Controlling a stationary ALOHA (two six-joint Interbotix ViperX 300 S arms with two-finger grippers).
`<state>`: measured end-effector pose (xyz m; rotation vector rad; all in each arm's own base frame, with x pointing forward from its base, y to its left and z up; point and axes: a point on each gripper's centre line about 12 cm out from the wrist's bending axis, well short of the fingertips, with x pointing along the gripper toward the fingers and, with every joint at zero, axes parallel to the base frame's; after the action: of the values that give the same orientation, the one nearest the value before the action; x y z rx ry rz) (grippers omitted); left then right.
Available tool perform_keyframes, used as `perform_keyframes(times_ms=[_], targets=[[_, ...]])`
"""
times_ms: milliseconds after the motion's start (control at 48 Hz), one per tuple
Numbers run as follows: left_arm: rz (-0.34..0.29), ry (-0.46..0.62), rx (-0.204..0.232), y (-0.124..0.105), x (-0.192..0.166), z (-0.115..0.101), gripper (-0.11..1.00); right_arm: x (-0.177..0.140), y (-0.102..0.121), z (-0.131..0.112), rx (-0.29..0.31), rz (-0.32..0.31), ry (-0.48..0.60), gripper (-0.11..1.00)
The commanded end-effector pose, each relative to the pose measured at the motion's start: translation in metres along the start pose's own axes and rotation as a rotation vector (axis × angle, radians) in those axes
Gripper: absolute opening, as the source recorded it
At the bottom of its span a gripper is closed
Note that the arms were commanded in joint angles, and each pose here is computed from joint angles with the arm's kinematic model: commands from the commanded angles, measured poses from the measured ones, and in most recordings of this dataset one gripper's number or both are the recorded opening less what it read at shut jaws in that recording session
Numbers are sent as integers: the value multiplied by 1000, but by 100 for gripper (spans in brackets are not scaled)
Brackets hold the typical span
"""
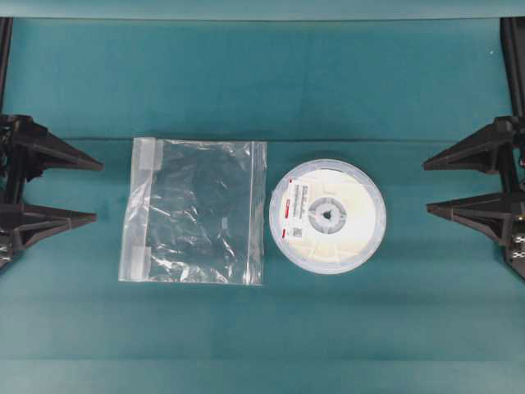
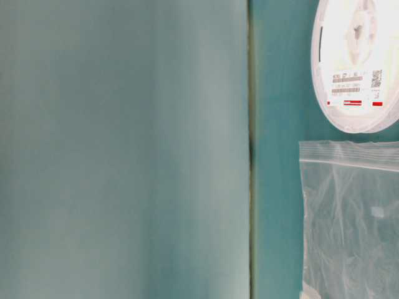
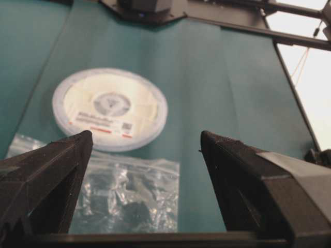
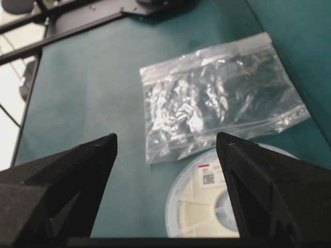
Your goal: Take out the reel from the clear zip bag.
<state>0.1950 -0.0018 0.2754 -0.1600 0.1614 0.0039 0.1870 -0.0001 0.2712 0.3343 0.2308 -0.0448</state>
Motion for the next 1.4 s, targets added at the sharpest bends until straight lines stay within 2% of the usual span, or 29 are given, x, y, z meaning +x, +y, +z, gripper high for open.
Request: perform_keyframes(times_ms=[0,188,1376], targets=[[-9,-27,1,-3,0,11,91,-1,4,13,-54,13,-46,92],[-8,-30,-1,-2,0,11,91,-2,6,16,-111,21,-74,92],[-8,-31,5,-2,0,11,91,-4,6,18,-112,24,-84,92]])
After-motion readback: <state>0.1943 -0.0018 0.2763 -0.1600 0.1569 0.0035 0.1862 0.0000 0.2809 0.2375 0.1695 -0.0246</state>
